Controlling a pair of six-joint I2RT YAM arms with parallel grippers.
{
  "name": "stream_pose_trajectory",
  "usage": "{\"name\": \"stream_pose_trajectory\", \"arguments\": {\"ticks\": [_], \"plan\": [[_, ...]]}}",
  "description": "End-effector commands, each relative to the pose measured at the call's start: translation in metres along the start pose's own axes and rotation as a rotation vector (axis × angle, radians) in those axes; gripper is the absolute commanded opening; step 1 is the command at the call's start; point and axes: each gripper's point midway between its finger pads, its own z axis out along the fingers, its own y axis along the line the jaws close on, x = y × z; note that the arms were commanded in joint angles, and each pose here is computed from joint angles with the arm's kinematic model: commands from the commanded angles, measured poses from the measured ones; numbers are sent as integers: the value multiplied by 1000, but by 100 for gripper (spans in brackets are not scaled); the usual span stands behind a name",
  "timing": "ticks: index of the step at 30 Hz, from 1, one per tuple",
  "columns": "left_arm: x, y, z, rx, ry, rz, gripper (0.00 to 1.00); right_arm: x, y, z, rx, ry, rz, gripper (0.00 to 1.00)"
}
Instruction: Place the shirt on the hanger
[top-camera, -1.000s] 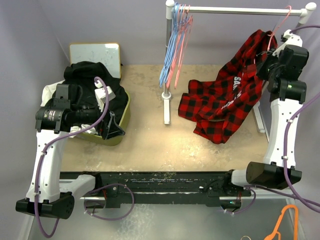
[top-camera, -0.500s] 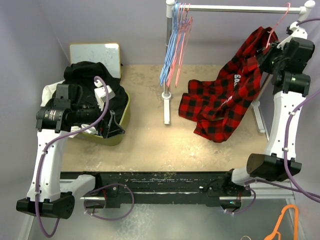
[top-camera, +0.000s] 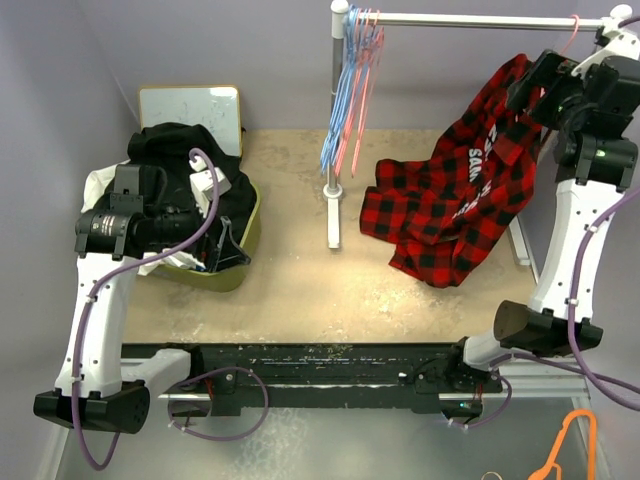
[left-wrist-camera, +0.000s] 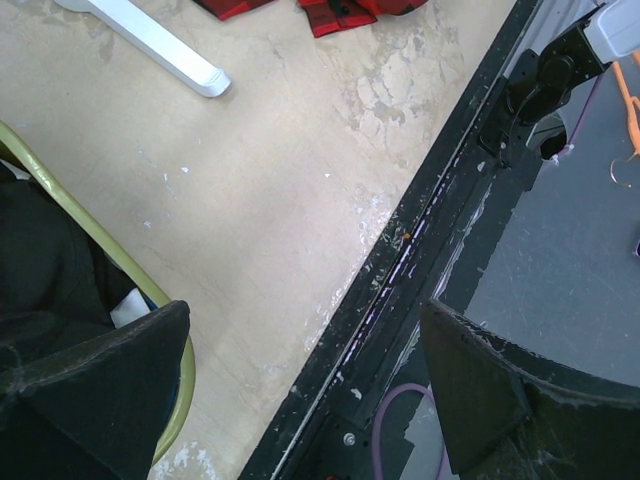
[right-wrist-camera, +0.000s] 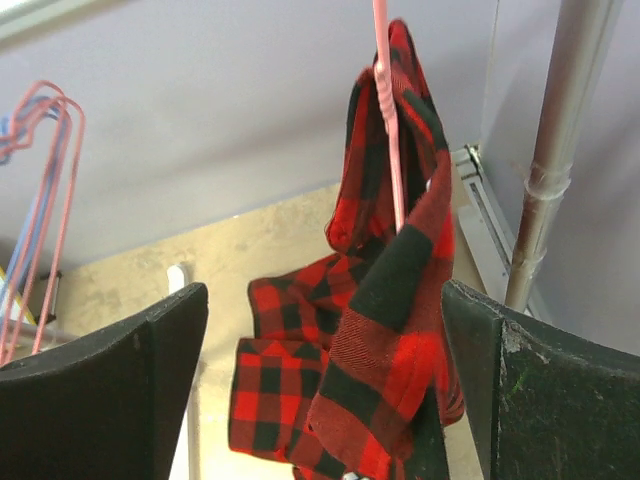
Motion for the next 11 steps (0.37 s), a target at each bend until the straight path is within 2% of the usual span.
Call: {"name": "stream_pose_trajectory", "arguments": {"ticks": [1,8,9,11], "plan": [[-13,3,-6,-54,-45,-3,99,-64,16,-62,-13,-203,-7,100],[-21,14,-23,-240,-122,-19,99,-96,42,-138,-102,-381,25,100],[-23,16,-27,-282,-156,-13,99,-99,48,-148,-132,-407,31,100],[-34,27,-52,-470,-262,-30,99,-100,58,-162,-187,-433,42,100]]}}
